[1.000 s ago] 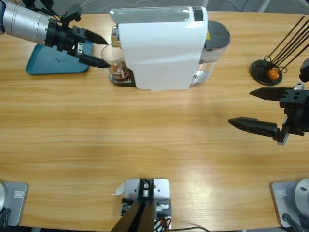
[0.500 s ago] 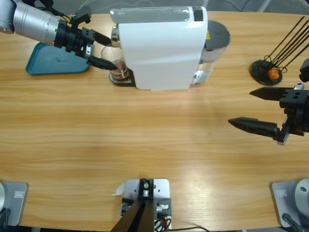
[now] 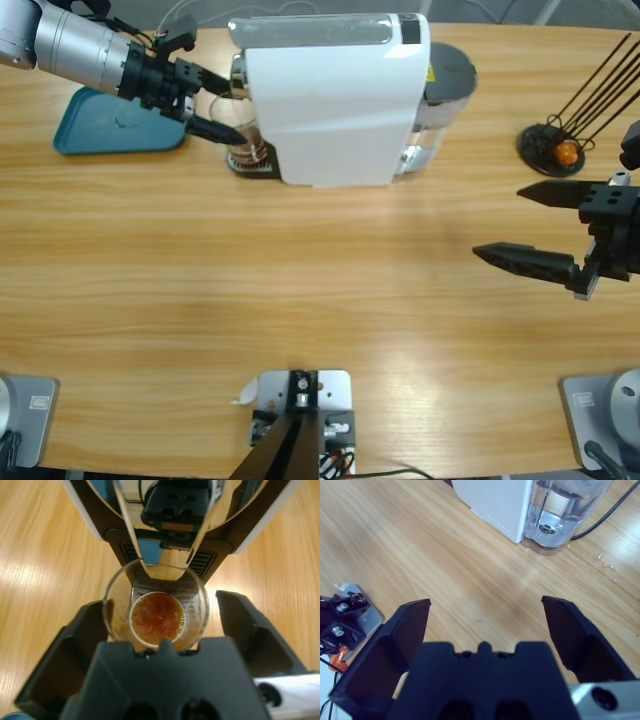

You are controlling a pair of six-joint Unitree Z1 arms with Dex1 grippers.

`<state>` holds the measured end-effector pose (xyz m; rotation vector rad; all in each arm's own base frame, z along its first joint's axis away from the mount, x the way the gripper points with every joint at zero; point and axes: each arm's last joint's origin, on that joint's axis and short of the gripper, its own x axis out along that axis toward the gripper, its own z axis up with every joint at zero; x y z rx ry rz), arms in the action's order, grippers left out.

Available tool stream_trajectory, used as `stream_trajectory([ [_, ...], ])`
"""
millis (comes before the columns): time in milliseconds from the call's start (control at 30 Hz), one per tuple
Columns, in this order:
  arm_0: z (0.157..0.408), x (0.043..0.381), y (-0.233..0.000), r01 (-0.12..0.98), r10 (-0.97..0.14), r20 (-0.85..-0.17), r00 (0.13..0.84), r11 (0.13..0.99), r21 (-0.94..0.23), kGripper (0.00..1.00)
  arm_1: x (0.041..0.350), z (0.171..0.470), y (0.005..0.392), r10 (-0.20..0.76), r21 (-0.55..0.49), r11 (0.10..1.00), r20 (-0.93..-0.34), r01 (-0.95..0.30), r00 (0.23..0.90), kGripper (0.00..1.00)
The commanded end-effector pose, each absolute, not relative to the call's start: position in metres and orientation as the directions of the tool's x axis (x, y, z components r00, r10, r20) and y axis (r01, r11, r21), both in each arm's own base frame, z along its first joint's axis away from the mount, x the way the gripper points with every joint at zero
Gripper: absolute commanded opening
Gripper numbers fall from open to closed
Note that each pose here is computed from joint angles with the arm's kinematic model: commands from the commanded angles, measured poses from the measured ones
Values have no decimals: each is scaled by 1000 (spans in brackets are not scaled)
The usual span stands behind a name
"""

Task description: Pour coffee

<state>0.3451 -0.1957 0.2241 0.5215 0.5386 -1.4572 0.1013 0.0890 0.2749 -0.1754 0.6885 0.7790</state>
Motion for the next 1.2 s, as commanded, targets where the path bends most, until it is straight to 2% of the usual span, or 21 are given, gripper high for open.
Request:
stream_trajectory([
  [33,200,352,-202,998,-756,-655,17,53,-35,729,102,271,92,594,119,696,-648,-708,476,1000],
  [100,200,353,-202,998,-756,-654,18,55,-35,726,102,271,92,594,119,697,-649,-708,476,1000],
  [133,200,354,-202,998,-755,-655,19,56,-35,644,102,271,92,594,119,696,-648,-708,476,1000],
  [167,200,354,-202,998,-755,-655,19,57,-36,491,102,271,92,594,119,696,-648,-708,476,1000],
  [200,200,354,-202,998,-755,-656,20,59,-37,396,102,271,92,594,119,696,-648,-708,476,1000],
  [267,200,354,-202,998,-754,-656,21,59,-37,103,102,271,92,595,119,696,-647,-708,477,1000],
  [300,201,354,-203,998,-754,-657,22,59,-35,2,102,271,92,595,119,696,-647,-708,477,1000],
  [467,201,354,-202,997,-755,-656,24,70,-45,0,102,272,92,595,118,697,-646,-708,478,1000],
  [633,206,353,-188,993,-765,-643,36,101,-64,0,101,272,92,595,117,697,-645,-708,479,1000],
  [767,213,337,-172,990,-761,-648,43,117,-72,0,101,272,92,596,117,697,-644,-708,480,1000],
  [1000,247,317,-135,980,-766,-626,148,198,-11,0,101,271,92,597,119,695,-645,-709,477,1000],
  [1100,264,310,-114,967,-765,-606,216,255,23,0,101,271,92,597,119,695,-645,-709,477,1000],
  [1200,270,310,-100,948,-744,-610,272,316,38,0,101,271,91,596,118,695,-645,-709,478,1000],
])
